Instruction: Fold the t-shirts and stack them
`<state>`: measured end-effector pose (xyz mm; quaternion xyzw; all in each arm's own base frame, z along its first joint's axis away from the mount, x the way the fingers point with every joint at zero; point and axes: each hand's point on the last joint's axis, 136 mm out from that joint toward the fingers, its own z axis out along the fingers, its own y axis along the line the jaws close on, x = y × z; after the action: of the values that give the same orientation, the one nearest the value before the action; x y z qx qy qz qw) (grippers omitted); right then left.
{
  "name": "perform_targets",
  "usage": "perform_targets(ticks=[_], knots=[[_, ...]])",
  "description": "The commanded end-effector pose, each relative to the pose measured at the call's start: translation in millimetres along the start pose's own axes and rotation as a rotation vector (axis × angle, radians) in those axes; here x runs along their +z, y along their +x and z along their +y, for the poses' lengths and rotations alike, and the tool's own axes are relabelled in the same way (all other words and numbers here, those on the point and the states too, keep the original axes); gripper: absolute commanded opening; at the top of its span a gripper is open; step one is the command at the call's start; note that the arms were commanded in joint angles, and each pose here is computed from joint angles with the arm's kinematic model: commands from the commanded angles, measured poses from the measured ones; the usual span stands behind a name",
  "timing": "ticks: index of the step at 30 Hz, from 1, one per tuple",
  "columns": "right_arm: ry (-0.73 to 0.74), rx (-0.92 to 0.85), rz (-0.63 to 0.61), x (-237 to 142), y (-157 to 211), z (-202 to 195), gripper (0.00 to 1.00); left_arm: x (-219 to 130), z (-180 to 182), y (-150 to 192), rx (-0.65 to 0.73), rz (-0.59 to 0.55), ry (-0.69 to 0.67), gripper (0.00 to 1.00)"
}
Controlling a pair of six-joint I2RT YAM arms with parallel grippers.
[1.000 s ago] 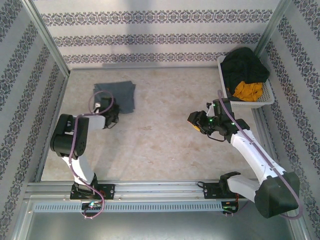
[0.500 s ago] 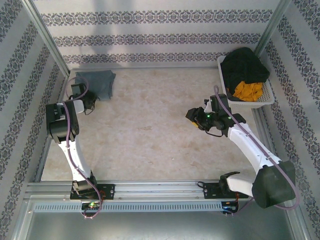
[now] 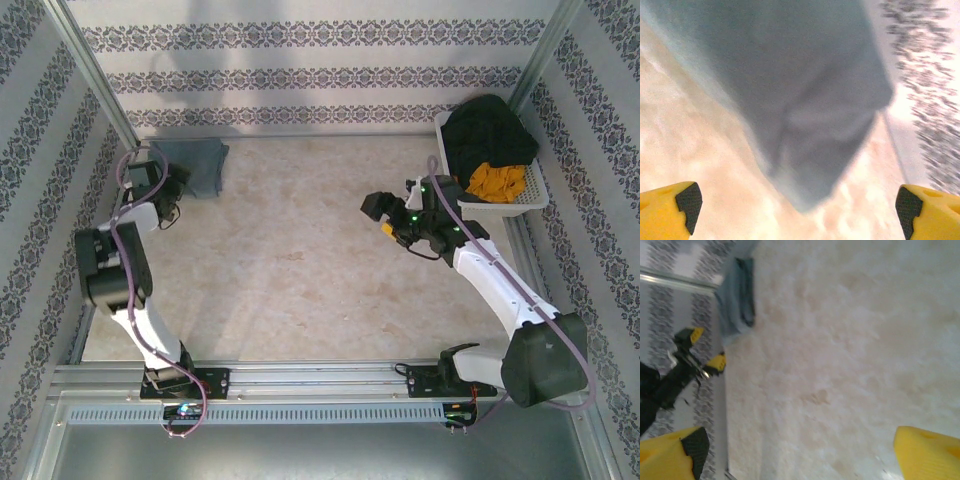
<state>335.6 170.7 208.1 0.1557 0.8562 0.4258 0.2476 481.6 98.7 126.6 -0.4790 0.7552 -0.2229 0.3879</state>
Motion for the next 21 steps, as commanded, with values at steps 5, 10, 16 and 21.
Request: perform_targets(ticks=[5,10,16,21], knots=[[-0.007,-0.055,-0.224,-30.1,-38.7,21.0,0.98,-99.1,-11.6,59.8,0.247,-0.066,-0.118,1.00],[0.435,-0.149,-0.405,-75.6,-54.5,-46.6,0.98,-155.2,15.7,57.5,0.595,-0.251,-0.379,1.00],[0.646,-0.551,-0.671,-91.2,-62.5,-113.4,0.98,-147.7,34.5,66.9,0.985,-0.320,-0.289,1.00],[0.749,-0.600,-0.575,-76.0,-69.5,-148.0,0.98,-111.8,37.4,80.2,1.039,-0.351,-0.176,1.00]])
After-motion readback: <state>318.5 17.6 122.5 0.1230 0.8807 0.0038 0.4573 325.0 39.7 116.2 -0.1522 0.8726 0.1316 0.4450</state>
